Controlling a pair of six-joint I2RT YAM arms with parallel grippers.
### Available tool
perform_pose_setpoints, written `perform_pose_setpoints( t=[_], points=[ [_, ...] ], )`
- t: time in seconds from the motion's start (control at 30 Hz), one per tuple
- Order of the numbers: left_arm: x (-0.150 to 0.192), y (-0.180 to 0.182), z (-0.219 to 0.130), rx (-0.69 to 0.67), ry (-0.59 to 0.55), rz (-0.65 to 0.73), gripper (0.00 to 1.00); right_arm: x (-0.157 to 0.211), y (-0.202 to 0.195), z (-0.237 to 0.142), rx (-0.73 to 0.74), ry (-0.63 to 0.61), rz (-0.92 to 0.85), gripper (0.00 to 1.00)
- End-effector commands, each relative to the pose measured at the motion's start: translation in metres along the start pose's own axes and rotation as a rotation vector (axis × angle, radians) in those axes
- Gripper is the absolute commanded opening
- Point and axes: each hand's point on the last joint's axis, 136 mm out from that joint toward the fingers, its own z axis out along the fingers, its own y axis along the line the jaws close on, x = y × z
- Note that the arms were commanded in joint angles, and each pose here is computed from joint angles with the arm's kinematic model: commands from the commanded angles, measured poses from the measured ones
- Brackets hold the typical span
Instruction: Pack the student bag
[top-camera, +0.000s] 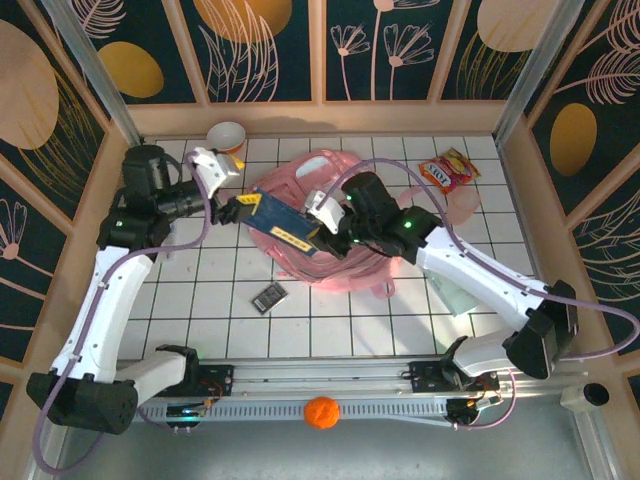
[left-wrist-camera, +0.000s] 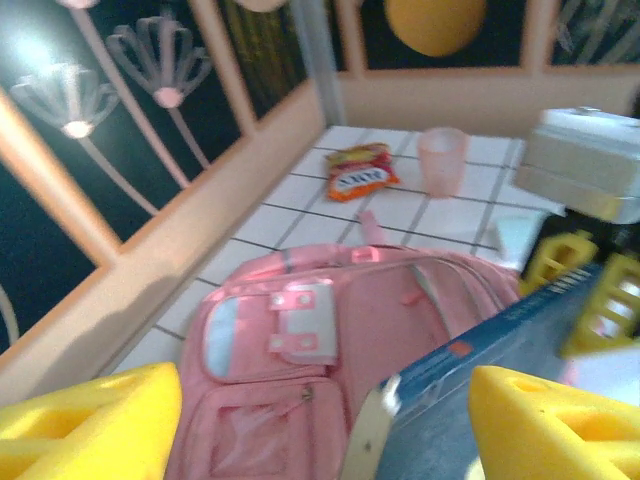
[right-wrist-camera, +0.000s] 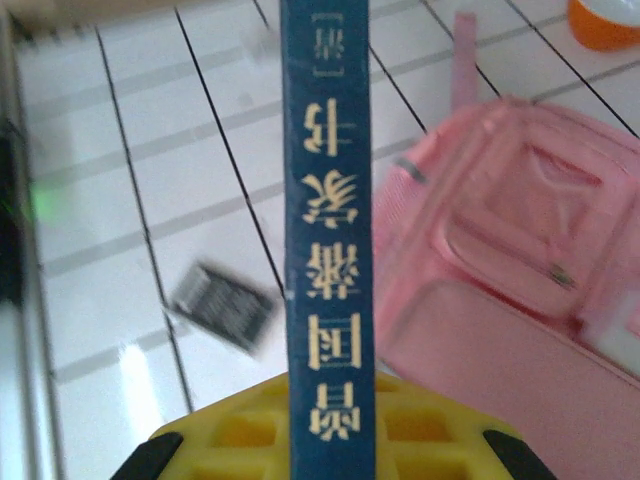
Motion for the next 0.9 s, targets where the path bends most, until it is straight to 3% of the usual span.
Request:
perform_pose_setpoints(
  t=[0.0,0.2,0.37,0.4,0.5,0.53,0.57,0.7,0.87],
  points=[
    [0.029,-0.031,0.01,0.122,0.146,0.132,0.76,0.024,-0.014,-0.018,0.05,0.145,-0.262,0.0],
    [0.052,-0.072,0.035,0.281,0.262,0.189,0.78,0.014,-0.02,-0.025,0.026,0.141,-0.32,0.0],
    [0.065,-0.073,0.054,0.288,0.298,0.205,0.75,0.006,-0.012,-0.029,-0.023,0.11,-0.374,0.0],
    [0.063,-0.073,0.058,0.297,0.288,0.206,0.67,0.004,-0.011,-0.031,-0.029,0.099,-0.383,0.0],
    [0.041,-0.077,0.064,0.318,0.18,0.14,0.14,0.0,-0.017,-0.04,-0.023,0.061,-0.363,0.0],
    [0.033,-0.08,0.066,0.328,0.126,0.113,0.04,-0.003,-0.024,-0.048,-0.003,0.029,-0.332,0.11],
    [0.026,-0.082,0.066,0.328,0.073,0.081,0.0,-0.006,-0.029,-0.055,0.013,-0.013,-0.299,0.22],
    [-0.007,-0.089,0.064,0.34,-0.179,-0.087,0.0,-0.008,-0.061,-0.108,0.166,-0.309,-0.079,0.55],
    [-0.042,-0.092,0.05,0.406,-0.41,-0.283,0.0,-0.002,-0.051,-0.159,0.217,-0.633,0.088,0.76]
  ],
)
